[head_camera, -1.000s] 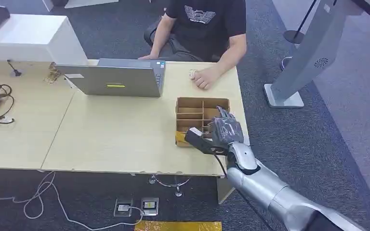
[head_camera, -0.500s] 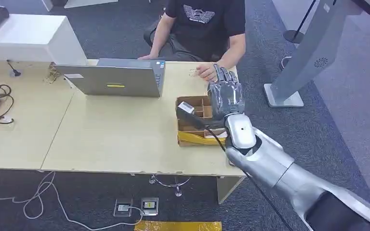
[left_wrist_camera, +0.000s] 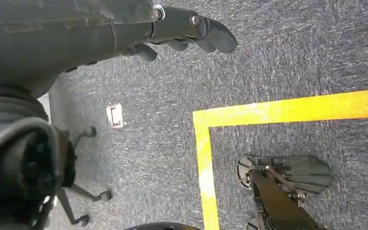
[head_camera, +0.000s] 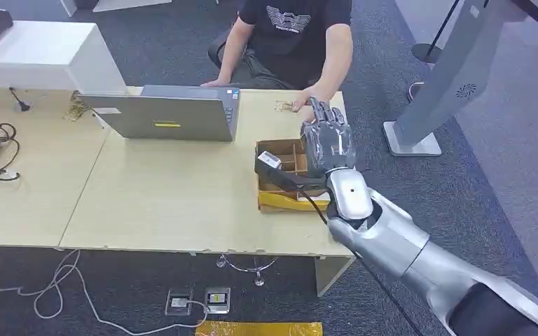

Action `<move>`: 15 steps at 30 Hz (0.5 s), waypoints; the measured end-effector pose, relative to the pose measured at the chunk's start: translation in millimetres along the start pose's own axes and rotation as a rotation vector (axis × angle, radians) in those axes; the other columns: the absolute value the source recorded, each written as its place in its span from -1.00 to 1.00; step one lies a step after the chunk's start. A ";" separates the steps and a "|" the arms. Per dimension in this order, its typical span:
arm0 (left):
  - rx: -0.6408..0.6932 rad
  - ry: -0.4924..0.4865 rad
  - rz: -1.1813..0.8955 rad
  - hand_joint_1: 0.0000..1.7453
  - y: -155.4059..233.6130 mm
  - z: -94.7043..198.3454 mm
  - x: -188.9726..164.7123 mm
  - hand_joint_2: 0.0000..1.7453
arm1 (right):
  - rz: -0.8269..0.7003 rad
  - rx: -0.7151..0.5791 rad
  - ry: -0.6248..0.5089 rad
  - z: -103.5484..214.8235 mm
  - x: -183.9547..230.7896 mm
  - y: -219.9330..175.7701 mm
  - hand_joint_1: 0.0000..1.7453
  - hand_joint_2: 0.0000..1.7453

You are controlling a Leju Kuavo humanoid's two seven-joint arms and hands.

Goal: Pass the card to the sensor for recognition and then transmit it.

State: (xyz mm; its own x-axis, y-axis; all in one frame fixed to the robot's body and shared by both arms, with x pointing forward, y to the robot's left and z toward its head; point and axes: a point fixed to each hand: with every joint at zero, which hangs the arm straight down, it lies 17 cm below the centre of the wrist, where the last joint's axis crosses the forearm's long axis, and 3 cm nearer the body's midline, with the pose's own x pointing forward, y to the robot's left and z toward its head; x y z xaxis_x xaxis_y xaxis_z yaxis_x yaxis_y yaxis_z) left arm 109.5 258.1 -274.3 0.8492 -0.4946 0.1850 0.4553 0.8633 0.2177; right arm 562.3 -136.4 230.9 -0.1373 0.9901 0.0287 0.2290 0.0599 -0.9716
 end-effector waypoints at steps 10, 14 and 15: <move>-0.009 0.009 -0.002 -1.00 -8.0 1.6 -10.0 -1.00 | 0.008 0.012 0.017 7.9 -0.3 4.2 -0.94 1.00; -0.002 0.010 -0.001 -1.00 -7.8 1.6 -9.4 -1.00 | 0.032 0.007 0.023 9.4 -2.4 5.4 -1.00 1.00; -0.001 0.010 0.000 -1.00 -7.7 1.6 -9.4 -1.00 | 0.034 0.006 0.024 9.3 -2.8 5.2 -1.00 1.00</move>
State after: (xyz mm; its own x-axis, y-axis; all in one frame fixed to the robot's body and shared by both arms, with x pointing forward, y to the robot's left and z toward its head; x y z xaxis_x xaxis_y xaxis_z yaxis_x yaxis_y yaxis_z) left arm 97.6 256.0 -276.2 0.8516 -0.4940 0.1754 0.4561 0.8632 0.2165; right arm 554.9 -140.1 223.6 -0.1065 0.9943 0.0011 0.2272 0.0254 -0.9735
